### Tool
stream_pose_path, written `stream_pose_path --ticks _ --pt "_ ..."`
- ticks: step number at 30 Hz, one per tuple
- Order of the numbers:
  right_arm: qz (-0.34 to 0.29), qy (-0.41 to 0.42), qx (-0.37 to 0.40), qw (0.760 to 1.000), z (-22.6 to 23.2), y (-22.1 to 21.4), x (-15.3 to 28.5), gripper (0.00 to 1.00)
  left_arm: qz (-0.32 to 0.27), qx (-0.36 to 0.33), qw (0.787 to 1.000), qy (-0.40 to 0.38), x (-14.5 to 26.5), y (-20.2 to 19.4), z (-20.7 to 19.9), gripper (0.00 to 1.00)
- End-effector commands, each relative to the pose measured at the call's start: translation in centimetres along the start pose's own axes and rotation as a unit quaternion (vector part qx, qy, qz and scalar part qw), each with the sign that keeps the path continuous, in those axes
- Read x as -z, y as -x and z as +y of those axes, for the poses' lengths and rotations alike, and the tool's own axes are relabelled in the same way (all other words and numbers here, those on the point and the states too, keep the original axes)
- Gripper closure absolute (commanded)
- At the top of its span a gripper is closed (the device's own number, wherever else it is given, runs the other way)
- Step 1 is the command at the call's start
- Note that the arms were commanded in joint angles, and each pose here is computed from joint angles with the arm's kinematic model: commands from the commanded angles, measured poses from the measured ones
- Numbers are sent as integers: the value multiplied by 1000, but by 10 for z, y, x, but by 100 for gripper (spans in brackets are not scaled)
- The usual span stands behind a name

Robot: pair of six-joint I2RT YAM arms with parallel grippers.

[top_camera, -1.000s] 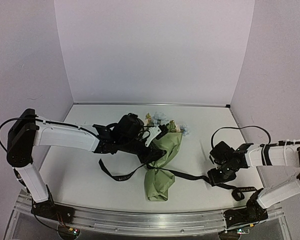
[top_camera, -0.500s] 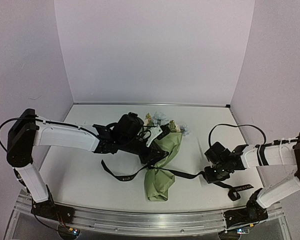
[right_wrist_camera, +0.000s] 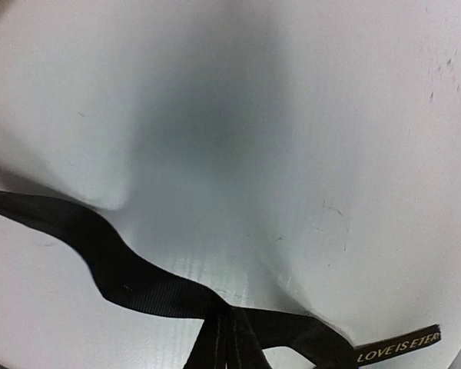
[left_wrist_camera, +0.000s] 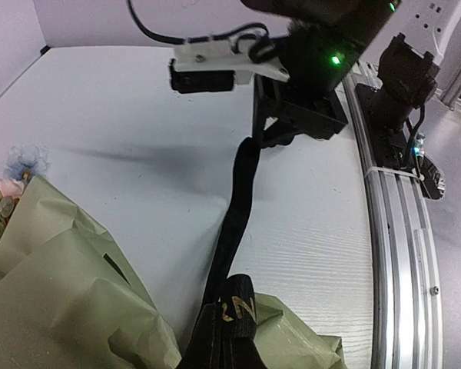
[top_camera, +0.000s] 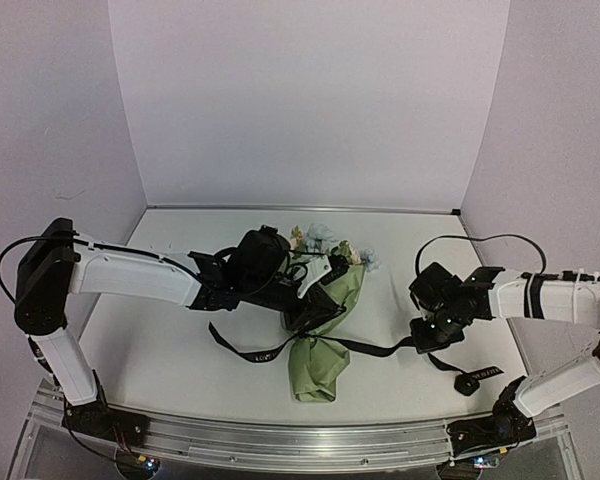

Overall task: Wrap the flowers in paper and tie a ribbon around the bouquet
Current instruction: Cross the half-tied ribbon over the folded bouquet.

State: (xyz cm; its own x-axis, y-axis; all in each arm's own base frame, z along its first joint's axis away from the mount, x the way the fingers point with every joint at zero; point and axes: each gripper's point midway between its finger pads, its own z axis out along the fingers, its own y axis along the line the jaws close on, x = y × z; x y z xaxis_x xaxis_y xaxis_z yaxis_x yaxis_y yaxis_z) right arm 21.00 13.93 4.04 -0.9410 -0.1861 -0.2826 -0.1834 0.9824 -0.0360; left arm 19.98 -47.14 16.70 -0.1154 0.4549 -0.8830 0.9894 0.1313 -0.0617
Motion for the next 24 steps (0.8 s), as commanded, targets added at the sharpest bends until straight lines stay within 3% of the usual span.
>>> stream_pose_path --ticks 1,12,24 --pt "-10 30 9 999 12 25 36 100 -26 -78 996 -18 -12 10 -14 100" --pt "8 143 -46 989 54 84 89 100 -3 -180 983 -27 -56 -4 -28 100" --pt "1 210 -76 975 84 113 124 100 -2 -177 983 41 -90 -4 5 100"
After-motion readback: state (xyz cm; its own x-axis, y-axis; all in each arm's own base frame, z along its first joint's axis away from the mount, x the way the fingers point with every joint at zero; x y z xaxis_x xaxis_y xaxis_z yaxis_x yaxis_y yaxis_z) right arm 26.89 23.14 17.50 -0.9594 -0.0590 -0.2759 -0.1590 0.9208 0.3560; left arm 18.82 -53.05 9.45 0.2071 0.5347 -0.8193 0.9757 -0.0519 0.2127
